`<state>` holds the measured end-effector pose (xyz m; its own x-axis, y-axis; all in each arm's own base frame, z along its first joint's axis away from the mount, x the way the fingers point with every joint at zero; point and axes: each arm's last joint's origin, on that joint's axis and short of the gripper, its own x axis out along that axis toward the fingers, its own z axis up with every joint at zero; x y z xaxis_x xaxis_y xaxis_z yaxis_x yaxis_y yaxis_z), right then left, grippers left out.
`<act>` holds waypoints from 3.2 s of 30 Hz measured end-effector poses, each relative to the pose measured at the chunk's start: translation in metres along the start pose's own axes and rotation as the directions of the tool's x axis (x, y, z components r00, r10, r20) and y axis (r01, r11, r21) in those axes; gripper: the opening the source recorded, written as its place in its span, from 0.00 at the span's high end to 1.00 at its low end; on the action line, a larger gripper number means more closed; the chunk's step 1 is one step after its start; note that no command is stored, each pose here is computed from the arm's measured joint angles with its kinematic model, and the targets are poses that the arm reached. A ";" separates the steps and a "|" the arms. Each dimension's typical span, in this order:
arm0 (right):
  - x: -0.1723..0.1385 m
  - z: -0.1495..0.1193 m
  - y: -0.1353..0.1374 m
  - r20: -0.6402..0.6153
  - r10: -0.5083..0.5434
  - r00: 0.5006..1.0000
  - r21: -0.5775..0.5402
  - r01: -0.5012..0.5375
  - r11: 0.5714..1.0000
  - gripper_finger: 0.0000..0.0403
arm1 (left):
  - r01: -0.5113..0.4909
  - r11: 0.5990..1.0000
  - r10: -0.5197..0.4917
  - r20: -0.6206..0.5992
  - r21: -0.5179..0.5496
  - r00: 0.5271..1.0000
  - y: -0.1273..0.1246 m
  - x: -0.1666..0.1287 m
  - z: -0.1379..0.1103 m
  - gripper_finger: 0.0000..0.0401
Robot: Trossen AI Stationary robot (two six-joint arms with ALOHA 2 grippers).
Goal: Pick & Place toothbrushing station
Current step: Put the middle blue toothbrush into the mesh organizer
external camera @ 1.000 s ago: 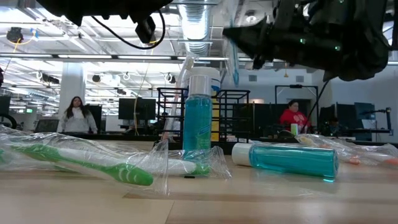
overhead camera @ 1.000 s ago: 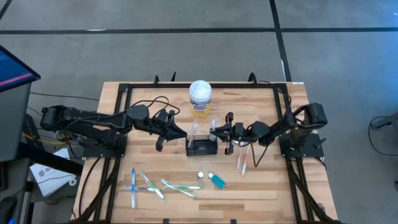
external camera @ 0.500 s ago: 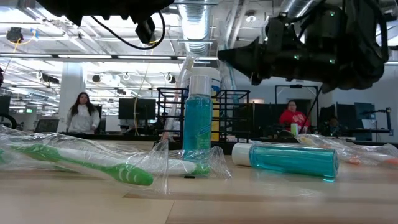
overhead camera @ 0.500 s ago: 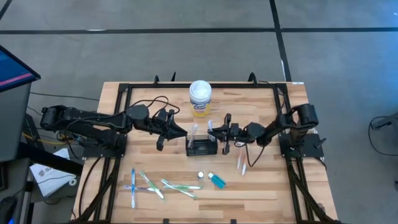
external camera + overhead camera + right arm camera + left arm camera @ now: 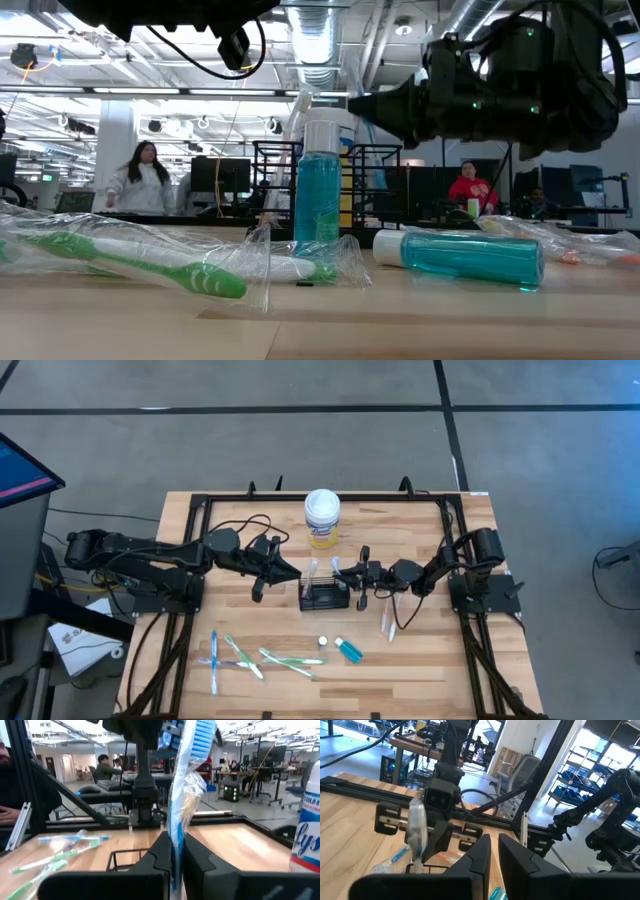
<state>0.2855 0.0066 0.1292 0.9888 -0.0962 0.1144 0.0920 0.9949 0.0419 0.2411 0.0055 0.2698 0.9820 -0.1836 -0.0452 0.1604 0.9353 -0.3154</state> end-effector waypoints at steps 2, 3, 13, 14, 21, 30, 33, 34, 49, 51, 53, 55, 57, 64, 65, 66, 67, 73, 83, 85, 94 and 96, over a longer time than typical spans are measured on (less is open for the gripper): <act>0.000 -0.001 0.000 -0.004 0.000 1.000 -0.001 0.000 1.000 0.97 | 0.000 1.000 0.000 0.001 0.000 1.000 0.000 0.000 0.000 0.92; 0.000 -0.001 0.000 -0.004 0.000 1.000 -0.001 0.000 1.000 0.97 | 0.000 1.000 0.000 0.000 0.000 1.000 0.000 0.000 0.000 0.92; -0.001 -0.006 0.000 -0.056 -0.002 0.998 -0.007 0.002 1.000 0.97 | -0.001 1.000 0.001 -0.002 0.022 1.000 0.000 0.000 0.000 0.92; -0.001 -0.007 0.000 -0.064 -0.002 0.998 -0.009 0.002 1.000 0.97 | 0.000 1.000 0.000 -0.002 0.022 1.000 0.000 0.000 0.000 0.92; -0.002 -0.010 0.000 -0.093 -0.003 0.996 -0.013 0.002 1.000 0.89 | -0.001 1.000 0.001 -0.002 0.022 1.000 0.000 0.000 0.000 0.92; -0.002 -0.009 0.000 -0.087 -0.006 0.996 -0.036 0.003 0.999 0.83 | 0.000 1.000 0.000 -0.002 0.022 1.000 0.000 0.000 0.000 0.92; -0.001 -0.005 -0.001 -0.057 -0.012 0.998 -0.067 0.008 0.998 0.82 | 0.000 1.000 0.000 -0.003 0.022 1.000 0.000 0.000 0.000 0.92; -0.001 -0.005 -0.002 -0.056 -0.024 0.998 -0.069 0.020 0.997 0.82 | 0.000 1.000 0.000 -0.003 0.022 1.000 0.000 0.000 0.000 0.92; -0.012 0.014 -0.006 -0.054 -0.058 0.997 -0.072 0.054 0.996 0.82 | -0.001 1.000 0.001 -0.005 0.021 1.000 0.000 0.000 0.000 0.92; -0.017 0.021 -0.006 -0.071 -0.066 0.995 -0.076 0.061 0.995 0.82 | -0.001 1.000 0.001 -0.005 0.021 1.000 0.000 0.000 -0.001 0.92; -0.022 0.030 -0.007 -0.082 -0.068 0.994 -0.078 0.061 0.995 0.82 | -0.001 1.000 0.001 -0.005 0.021 1.000 0.000 0.000 -0.001 0.92; -0.026 0.039 -0.007 -0.106 -0.072 0.992 -0.083 0.063 0.995 0.82 | -0.001 1.000 0.001 -0.005 0.021 1.000 0.000 0.000 0.000 0.92; -0.030 0.046 -0.007 -0.148 -0.074 0.986 -0.089 0.061 0.994 0.82 | -0.001 1.000 0.001 -0.005 0.021 1.000 0.000 0.000 0.000 0.92; -0.040 0.059 -0.012 -0.206 -0.097 0.974 -0.029 0.093 0.995 0.82 | 0.000 1.000 0.000 -0.003 0.027 1.000 0.000 0.000 0.000 0.92; -0.040 0.060 -0.012 -0.201 -0.091 0.975 -0.027 0.087 0.996 0.82 | 0.000 0.999 0.000 -0.003 0.035 1.000 0.000 0.000 0.000 0.92; -0.040 0.061 -0.011 -0.193 -0.087 0.977 -0.025 0.083 0.996 0.82 | 0.000 0.999 0.000 -0.003 0.038 1.000 0.000 0.000 0.000 0.92; -0.040 0.062 -0.011 -0.184 -0.084 0.979 -0.023 0.081 0.996 0.82 | 0.000 0.999 0.000 -0.003 0.040 1.000 0.000 0.000 0.000 0.92; -0.037 0.068 -0.010 -0.140 -0.070 0.988 -0.012 0.069 0.998 0.78 | 0.000 0.999 0.000 -0.003 0.040 1.000 0.000 0.000 0.000 0.92; -0.022 0.083 -0.003 -0.154 -0.034 0.988 -0.058 0.025 0.998 0.68 | 0.000 0.999 0.000 -0.004 0.040 1.000 0.000 0.000 0.000 0.92; -0.020 0.081 0.002 -0.213 -0.019 0.977 -0.066 0.005 0.998 0.68 | 0.000 0.999 0.000 -0.004 0.040 1.000 0.000 0.000 0.000 0.92; -0.010 0.091 0.031 -0.362 0.068 0.929 -0.070 -0.100 0.993 0.68 | 0.000 0.999 0.000 -0.004 0.040 1.000 0.000 0.000 0.000 0.92; -0.012 0.089 0.033 -0.411 0.049 0.910 -0.077 -0.088 0.993 0.68 | -0.001 0.999 0.001 -0.004 0.040 1.000 0.000 0.000 0.000 0.92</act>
<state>0.2667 0.0374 0.2173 0.9530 -0.0259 -0.3020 0.0130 0.9989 -0.0447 0.2411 0.0054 0.2694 0.9816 -0.1843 -0.0496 0.1638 0.9467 -0.2774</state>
